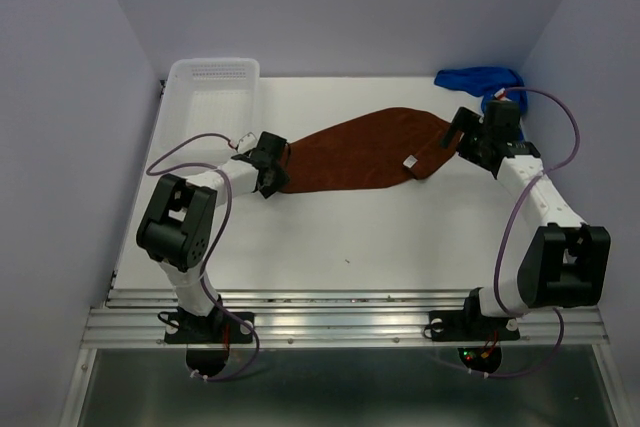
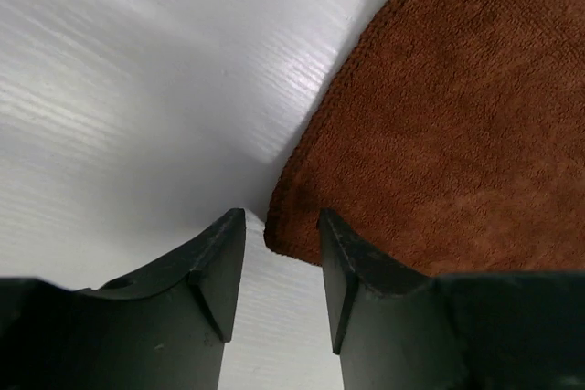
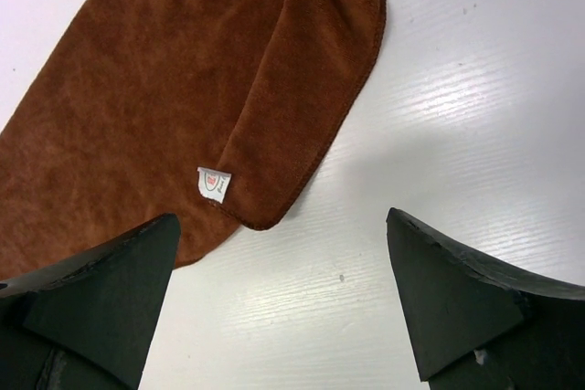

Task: Roll the towels
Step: Move the towel to the center of the board, then flatten the towel

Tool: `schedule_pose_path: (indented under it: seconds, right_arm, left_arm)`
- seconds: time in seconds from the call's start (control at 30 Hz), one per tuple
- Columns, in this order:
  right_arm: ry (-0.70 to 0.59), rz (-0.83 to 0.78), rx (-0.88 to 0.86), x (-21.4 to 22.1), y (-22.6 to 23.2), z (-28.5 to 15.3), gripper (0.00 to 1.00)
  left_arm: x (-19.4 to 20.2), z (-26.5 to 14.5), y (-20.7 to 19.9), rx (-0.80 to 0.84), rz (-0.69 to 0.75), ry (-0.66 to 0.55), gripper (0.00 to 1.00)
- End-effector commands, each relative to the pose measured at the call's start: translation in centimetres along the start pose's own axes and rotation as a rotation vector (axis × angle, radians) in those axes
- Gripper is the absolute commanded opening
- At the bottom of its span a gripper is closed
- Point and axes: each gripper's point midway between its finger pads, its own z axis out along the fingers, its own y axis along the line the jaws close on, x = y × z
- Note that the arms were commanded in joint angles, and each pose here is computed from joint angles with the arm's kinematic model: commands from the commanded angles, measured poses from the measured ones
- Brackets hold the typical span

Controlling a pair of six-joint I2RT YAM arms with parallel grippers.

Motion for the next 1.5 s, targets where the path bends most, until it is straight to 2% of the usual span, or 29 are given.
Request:
schedule_pose_path:
  seconds: [0.0,0.07,0.13,0.2,0.23,0.37,0.43,0.47,0.5,0.6,0.7,0.87,1.03,1.2,1.37,1.47]
  right_arm:
    - [-0.066,-0.005,0.006,-1.3,0.0,-1.3,1.00]
    - [-0.062,-0.006,0.019,-1.1,-0.3,-1.6,1.00]
    - [-0.051,-0.008,0.032,-0.6,-0.7,-1.6,1.00]
    - [-0.040,-0.016,0.038,-0.2,-0.9,-1.7,1.00]
    - [-0.020,-0.029,0.038,0.3,-0.7,-1.8,1.00]
    - [0.038,-0.141,0.009,2.1,0.6,-1.9,1.00]
    - [0.070,-0.248,0.001,3.1,1.4,-1.8,1.00]
    - [0.092,-0.370,-0.036,4.3,2.9,-1.8,1.00]
    - [0.108,-0.396,-0.053,5.1,3.8,-1.8,1.00]
    - [0.153,-0.629,-0.101,7.3,5.5,-1.3,1.00]
    - [0.190,-0.723,-0.074,8.1,4.9,-0.4,1.00]
    - [0.257,-0.829,-0.088,10.9,5.3,0.8,1.00]
    - [0.199,-0.858,-0.025,10.4,5.6,2.3,0.98]
    - [0.202,-0.868,-0.048,10.7,6.7,3.3,0.96]
    - [0.219,-0.874,-0.022,11.1,6.3,4.3,0.88]
    - [0.216,-0.862,-0.039,11.2,6.9,4.8,0.78]
  left_arm:
    - [0.2,0.7,-0.2,-0.016,0.003,-0.002,0.42]
    - [0.1,1.0,-0.1,-0.029,-0.001,-0.009,0.39]
    - [0.1,1.1,-0.1,-0.033,0.001,-0.008,0.31]
    - [0.1,1.1,-0.2,-0.031,0.003,-0.005,0.06]
    - [0.1,0.9,-0.2,-0.034,0.002,0.000,0.00]
    - [-0.5,0.5,0.0,-0.049,-0.014,-0.025,0.00]
    - [-1.2,0.0,0.1,-0.066,-0.027,-0.053,0.00]
    - [-1.5,-0.2,0.1,-0.073,-0.025,-0.059,0.00]
    - [-1.8,-0.4,0.2,-0.083,-0.025,-0.069,0.00]
    - [-3.1,-0.8,0.9,-0.131,-0.029,-0.114,0.00]
    - [-3.8,-1.0,1.2,-0.156,-0.023,-0.126,0.00]
    - [-4.5,-1.1,1.2,-0.152,-0.022,-0.131,0.00]
    - [-4.9,-1.1,1.0,-0.152,-0.006,-0.137,0.00]
    - [-5.1,-1.0,1.0,-0.149,0.010,-0.136,0.00]
    - [-5.2,-1.2,0.9,-0.144,0.010,-0.136,0.00]
    - [-5.1,-1.3,1.0,-0.142,0.010,-0.137,0.00]
